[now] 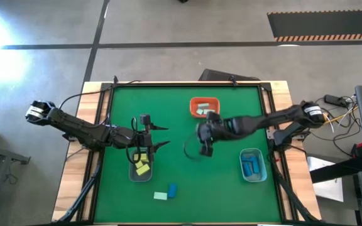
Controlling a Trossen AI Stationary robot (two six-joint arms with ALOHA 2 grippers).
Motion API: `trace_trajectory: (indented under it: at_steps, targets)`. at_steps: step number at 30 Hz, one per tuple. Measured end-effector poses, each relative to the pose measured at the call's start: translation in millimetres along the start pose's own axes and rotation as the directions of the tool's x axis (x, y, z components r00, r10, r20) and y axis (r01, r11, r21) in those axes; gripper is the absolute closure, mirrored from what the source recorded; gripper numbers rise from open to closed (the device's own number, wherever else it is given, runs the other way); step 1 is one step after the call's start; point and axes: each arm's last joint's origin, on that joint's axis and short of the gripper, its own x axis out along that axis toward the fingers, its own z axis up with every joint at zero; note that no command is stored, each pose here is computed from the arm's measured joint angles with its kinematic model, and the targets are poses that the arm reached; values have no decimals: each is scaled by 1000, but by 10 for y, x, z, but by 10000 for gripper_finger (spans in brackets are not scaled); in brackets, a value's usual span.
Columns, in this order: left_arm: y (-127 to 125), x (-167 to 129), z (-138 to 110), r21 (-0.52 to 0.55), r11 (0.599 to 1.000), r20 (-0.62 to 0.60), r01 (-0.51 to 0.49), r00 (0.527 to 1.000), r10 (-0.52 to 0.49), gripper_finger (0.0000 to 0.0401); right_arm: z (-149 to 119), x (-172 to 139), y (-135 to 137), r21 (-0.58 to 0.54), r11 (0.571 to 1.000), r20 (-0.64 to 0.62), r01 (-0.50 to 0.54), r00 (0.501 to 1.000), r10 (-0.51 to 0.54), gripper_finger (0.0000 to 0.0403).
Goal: Sort & place blocks by color
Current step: Put the blue block into the light blue bin
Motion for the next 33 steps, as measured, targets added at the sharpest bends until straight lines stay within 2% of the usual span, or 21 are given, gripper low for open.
trace_trajectory:
  at_steps: [4, 7, 14, 18, 23, 27, 30, 33]
  targets:
    - [-1, 0, 0, -23, 1000, 0, 0, 1000, 0, 173, -169, 8, 338, -26, 999, 85, 20, 996, -18, 305]
    - [-4, -2, 1, -33, 999, 1, 2, 1000, -2, 173, -320, 40, 570, -38, 999, 181, -7, 983, 14, 315]
    - [-128, -41, 30, -120, 991, 18, 57, 998, -55, 173, -605, 56, 899, -33, 997, 411, -71, 908, 78, 334]
    - [-349, -64, 27, -188, 973, 14, 136, 991, -136, 173, -726, 33, 979, -57, 996, 455, -70, 886, 89, 340]
    - [-749, -56, 89, -268, 931, 3, 248, 966, -257, 173, -781, -18, 1017, -87, 995, 465, -56, 881, 90, 344]
    - [-1105, 8, 153, -282, 906, -31, 314, 941, -336, 173, -780, -54, 1035, -116, 992, 476, -48, 874, 98, 342]
    - [-1334, 76, 239, -261, 903, -103, 341, 920, -377, 173, -783, -68, 1044, -127, 991, 478, -49, 872, 104, 343]
    - [-1503, 171, 304, -240, 910, -231, 339, 890, -392, 173, -794, -93, 1064, -135, 989, 479, -56, 870, 114, 344]
